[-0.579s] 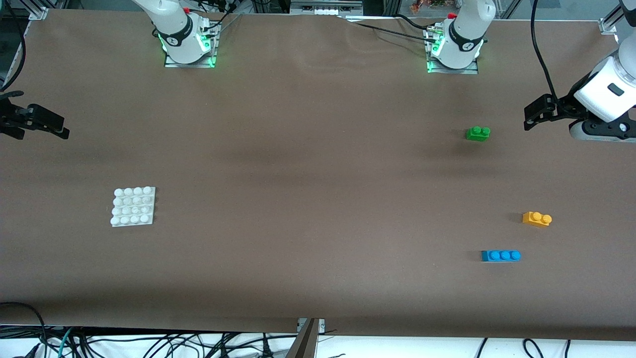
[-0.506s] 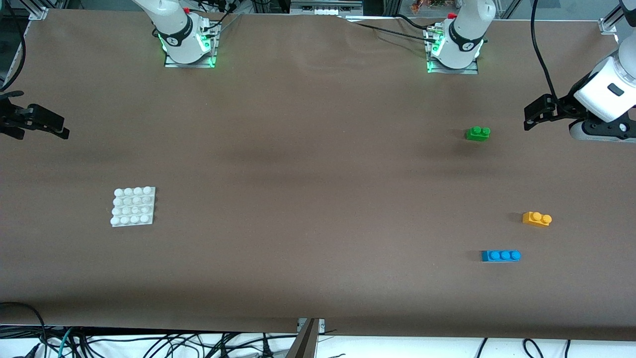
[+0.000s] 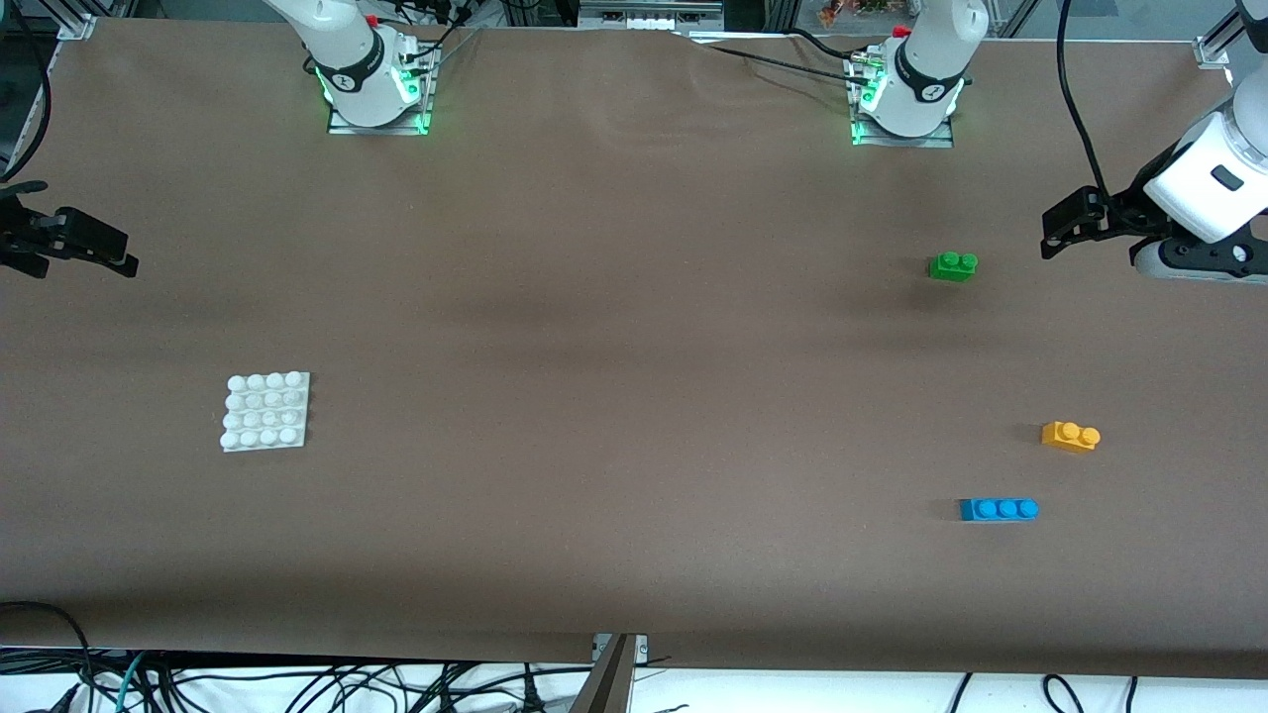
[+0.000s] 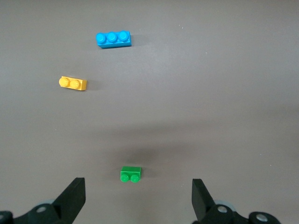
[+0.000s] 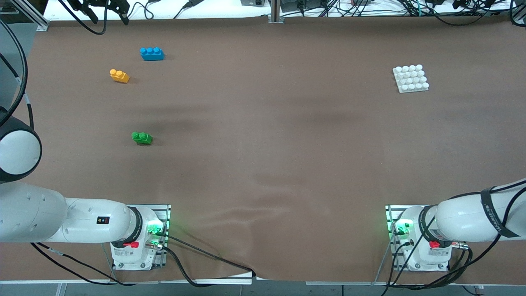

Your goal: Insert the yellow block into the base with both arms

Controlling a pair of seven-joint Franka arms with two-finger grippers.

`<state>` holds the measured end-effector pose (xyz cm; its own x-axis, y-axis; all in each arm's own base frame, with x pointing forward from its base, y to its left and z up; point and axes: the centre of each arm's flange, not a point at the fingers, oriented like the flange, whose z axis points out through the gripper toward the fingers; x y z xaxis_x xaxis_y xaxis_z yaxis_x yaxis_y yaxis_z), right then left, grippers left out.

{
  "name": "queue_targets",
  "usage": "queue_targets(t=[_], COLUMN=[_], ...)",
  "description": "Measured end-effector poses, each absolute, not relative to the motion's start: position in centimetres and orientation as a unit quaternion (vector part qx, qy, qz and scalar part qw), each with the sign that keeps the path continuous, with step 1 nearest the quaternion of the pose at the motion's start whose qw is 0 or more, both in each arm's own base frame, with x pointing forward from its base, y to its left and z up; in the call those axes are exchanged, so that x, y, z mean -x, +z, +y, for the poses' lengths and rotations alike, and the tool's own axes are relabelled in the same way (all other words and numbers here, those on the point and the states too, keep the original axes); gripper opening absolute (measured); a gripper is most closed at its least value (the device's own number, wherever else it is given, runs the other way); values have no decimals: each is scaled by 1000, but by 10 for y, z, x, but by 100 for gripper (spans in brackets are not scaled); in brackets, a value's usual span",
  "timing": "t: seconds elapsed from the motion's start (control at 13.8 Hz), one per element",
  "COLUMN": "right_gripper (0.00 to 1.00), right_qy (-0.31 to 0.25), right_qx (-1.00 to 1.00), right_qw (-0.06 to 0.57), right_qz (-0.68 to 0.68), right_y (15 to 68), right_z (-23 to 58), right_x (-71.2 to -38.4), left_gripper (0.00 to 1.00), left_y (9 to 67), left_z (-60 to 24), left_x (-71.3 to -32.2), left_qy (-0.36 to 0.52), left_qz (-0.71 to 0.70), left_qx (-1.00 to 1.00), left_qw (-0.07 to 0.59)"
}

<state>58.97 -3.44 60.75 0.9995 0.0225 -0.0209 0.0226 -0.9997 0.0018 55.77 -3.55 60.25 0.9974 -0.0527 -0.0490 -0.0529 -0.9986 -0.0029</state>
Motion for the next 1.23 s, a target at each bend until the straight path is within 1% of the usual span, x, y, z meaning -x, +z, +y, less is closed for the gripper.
queue_targets(t=[0.51,0.72,1.23], right_gripper=[100,100,100], right_qy=[-11,-11,-12], right_qx=[-1000,-1000,-1000], right_qw=[1,1,1], right_qz=[11,11,11], right_y=[607,606,606], right_z=[-34,-34,-34], right_x=[-590,-590,-590], left_gripper=[100,100,100], left_y=[598,597,597], left_z=[-34,-28,-24], left_x=[-557,-557,-557], left_qy=[31,33,33], left_qz=[25,16,15], left_qx=[999,999,999], left_qw=[1,-16,-18])
